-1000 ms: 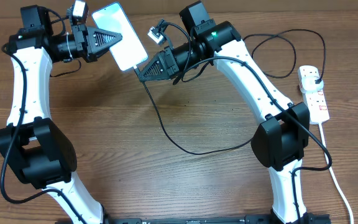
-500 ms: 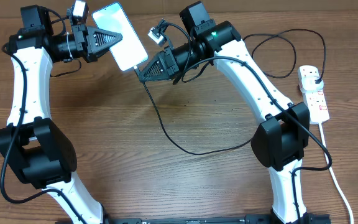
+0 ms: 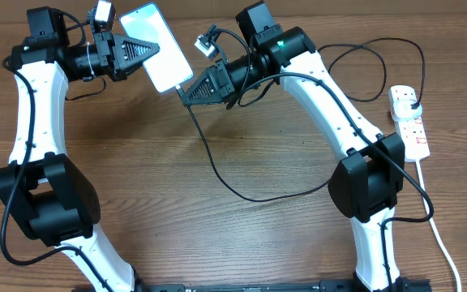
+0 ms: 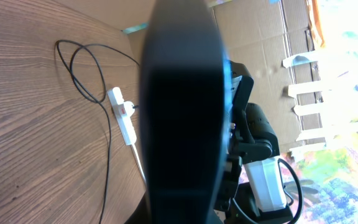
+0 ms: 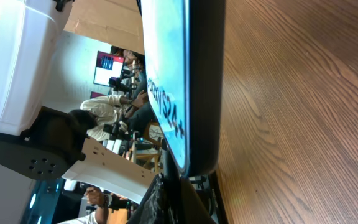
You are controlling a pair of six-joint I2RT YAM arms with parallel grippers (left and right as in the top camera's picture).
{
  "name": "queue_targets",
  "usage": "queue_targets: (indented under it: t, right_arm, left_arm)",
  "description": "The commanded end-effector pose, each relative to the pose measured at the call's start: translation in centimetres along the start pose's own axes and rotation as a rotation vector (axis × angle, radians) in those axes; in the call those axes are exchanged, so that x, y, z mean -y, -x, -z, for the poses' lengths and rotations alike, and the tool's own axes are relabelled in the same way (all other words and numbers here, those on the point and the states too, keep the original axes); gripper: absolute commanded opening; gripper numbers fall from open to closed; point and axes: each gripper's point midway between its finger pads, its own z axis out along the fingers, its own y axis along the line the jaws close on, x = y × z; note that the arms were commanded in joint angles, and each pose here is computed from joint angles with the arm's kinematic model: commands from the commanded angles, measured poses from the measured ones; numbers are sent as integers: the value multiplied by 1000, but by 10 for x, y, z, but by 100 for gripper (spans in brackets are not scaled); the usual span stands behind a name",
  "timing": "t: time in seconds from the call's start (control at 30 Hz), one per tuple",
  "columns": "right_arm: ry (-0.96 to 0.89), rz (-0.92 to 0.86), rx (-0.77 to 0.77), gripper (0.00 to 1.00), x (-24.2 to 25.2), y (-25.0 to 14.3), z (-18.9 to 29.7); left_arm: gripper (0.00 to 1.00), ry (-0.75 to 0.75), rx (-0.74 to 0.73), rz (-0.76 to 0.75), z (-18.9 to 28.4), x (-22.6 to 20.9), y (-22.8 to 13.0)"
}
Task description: Plug charger to phone and switch on socket
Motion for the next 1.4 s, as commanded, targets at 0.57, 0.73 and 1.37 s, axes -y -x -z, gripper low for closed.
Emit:
queue_targets:
  t: [0.57,0.73,1.37]
  right_arm:
    - [6,1,13,4,-3,4,6]
    - [32,2,10,4,-8,3,6]
    - [22,-19,29,4,-2,5,18]
  left_arm:
    - [4,-67,-41,-32,-14,19,-5]
    - [4,-69,-46,-46,-16,19,-5]
    - [4,-70,-47,-52,-17,20,-5]
